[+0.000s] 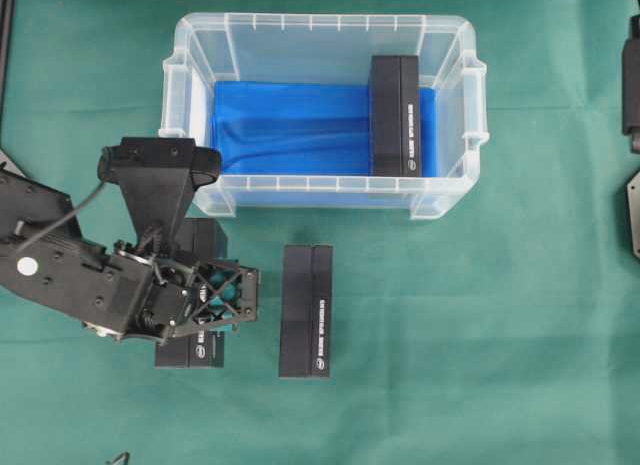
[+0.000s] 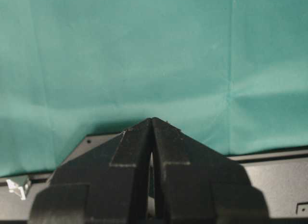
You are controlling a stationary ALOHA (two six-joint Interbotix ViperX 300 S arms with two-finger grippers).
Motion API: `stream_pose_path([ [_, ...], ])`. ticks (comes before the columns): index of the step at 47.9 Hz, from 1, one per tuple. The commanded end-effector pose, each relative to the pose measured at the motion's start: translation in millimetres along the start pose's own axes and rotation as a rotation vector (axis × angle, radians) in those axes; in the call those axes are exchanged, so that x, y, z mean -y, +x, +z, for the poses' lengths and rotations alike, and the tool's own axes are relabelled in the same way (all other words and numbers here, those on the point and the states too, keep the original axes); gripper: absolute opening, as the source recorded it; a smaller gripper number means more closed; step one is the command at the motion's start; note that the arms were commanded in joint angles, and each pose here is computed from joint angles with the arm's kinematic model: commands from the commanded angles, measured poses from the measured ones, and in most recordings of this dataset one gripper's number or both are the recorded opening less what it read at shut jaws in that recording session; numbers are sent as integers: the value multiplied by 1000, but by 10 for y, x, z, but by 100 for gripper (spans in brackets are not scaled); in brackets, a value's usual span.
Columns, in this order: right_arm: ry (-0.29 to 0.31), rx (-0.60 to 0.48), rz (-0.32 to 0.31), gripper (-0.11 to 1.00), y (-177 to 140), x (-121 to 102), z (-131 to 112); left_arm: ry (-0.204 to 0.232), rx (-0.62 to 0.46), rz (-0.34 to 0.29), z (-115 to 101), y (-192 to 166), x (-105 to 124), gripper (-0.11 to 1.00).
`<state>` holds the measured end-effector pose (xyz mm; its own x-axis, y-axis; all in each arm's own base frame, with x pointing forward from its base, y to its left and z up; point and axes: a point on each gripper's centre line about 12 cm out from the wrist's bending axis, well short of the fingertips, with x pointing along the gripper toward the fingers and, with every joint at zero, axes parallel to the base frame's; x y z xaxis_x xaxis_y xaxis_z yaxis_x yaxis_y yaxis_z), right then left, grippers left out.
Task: Take the box out of the case with the left arm.
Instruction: 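Lower the box onto the table and open the left gripper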
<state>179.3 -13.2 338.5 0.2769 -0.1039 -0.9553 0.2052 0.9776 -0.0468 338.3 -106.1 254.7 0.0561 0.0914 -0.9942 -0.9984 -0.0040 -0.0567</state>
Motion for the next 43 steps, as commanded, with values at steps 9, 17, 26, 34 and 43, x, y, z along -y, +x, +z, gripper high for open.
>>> stream_pose_path([
  [9,3,16,4,1,-39,2,15,-4,27,-71,18,263,72,60],
  [17,3,15,4,1,-35,2,17,8,36,-42,-27,520,114,60],
  [26,5,14,5,1,-35,0,17,13,38,-31,-54,653,140,60],
  [34,1,18,5,1,-36,-2,20,14,39,-29,-47,662,118,60],
  [43,3,18,4,1,-35,1,21,12,29,-36,-56,673,118,60],
])
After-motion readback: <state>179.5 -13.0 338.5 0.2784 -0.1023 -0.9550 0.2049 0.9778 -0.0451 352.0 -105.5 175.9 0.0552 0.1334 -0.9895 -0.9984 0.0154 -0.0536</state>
